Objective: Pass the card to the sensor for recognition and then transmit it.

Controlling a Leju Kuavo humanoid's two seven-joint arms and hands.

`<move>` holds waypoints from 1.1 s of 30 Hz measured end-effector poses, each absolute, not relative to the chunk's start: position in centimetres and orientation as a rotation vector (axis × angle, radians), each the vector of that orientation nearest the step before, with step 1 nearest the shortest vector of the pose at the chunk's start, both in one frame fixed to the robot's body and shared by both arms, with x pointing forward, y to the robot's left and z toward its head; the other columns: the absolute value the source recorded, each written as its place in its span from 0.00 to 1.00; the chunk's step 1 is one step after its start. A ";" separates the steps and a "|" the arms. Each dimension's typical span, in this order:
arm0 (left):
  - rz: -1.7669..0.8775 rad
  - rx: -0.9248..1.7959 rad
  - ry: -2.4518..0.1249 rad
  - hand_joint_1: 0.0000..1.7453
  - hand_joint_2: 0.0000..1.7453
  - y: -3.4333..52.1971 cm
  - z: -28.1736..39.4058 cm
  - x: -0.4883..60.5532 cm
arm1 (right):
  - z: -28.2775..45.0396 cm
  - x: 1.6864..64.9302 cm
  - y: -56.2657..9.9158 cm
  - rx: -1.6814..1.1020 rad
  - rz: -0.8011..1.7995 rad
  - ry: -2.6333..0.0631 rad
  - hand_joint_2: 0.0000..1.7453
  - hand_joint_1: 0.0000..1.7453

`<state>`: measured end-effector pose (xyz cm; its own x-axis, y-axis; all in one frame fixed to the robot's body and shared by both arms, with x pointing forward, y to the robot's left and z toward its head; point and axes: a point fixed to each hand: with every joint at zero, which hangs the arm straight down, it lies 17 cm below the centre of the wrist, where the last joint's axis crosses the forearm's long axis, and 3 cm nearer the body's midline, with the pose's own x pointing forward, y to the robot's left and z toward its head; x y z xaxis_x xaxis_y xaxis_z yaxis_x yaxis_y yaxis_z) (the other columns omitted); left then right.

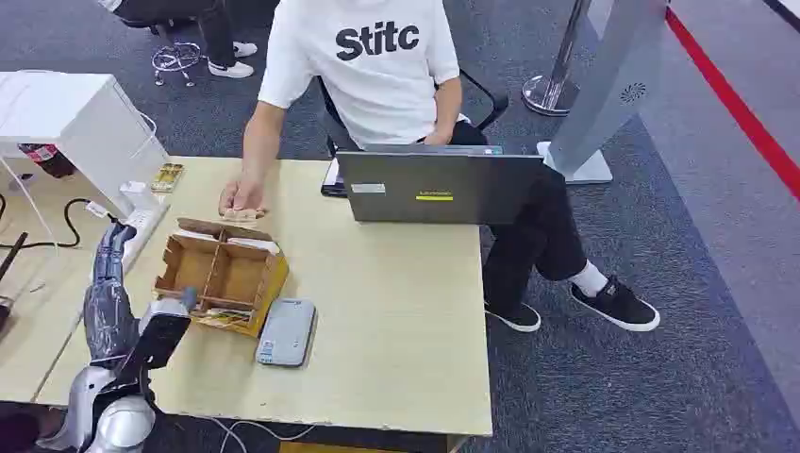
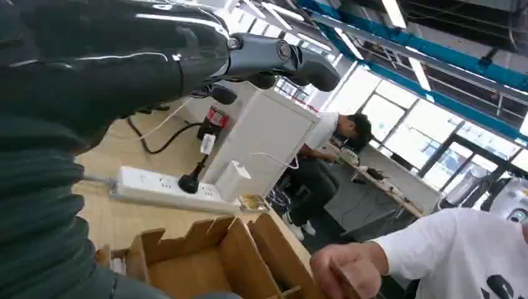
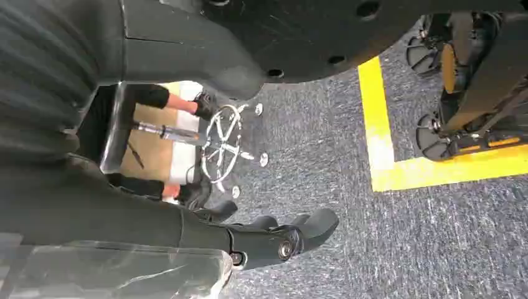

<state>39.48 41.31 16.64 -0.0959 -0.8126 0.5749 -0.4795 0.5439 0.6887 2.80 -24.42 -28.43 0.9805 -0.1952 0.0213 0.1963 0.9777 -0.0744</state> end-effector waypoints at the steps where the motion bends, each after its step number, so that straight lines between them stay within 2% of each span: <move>1: -0.438 1.099 -1.735 0.00 1.00 41.2 16.7 39.9 | -28.4 2.8 -24.4 -0.074 -0.190 -0.013 1.00 0.00; 16: -0.912 1.409 -1.579 0.00 1.00 41.7 18.2 44.9 | -28.4 3.0 -23.8 -0.056 -0.087 -0.010 1.00 0.00; 17: -0.946 1.435 -1.564 0.05 1.00 41.9 18.3 45.1 | -28.3 3.1 -23.8 -0.056 -0.076 -0.011 1.00 0.00; 19: -1.003 1.491 -1.533 0.05 1.00 42.4 18.6 45.4 | -28.3 3.0 -23.7 -0.054 -0.063 -0.007 1.00 0.00; 20: -1.036 1.517 -1.512 1.00 1.00 42.5 18.5 45.6 | -28.3 3.0 -23.7 -0.052 -0.055 -0.003 1.00 0.00; 24: -1.125 1.581 -1.442 1.00 1.00 43.3 18.2 45.8 | -28.3 2.7 -23.6 -0.050 -0.028 0.007 1.00 0.00; 33: -1.147 1.584 -1.422 1.00 1.00 43.9 17.9 45.8 | -28.3 2.7 -23.5 -0.050 -0.013 0.004 1.00 0.00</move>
<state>45.79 43.92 17.89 0.0012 -0.9880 -0.1544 -0.3598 -0.1444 0.9218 2.72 -23.53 -28.32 0.9999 -0.0130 -0.0042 0.0128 0.9987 -0.0501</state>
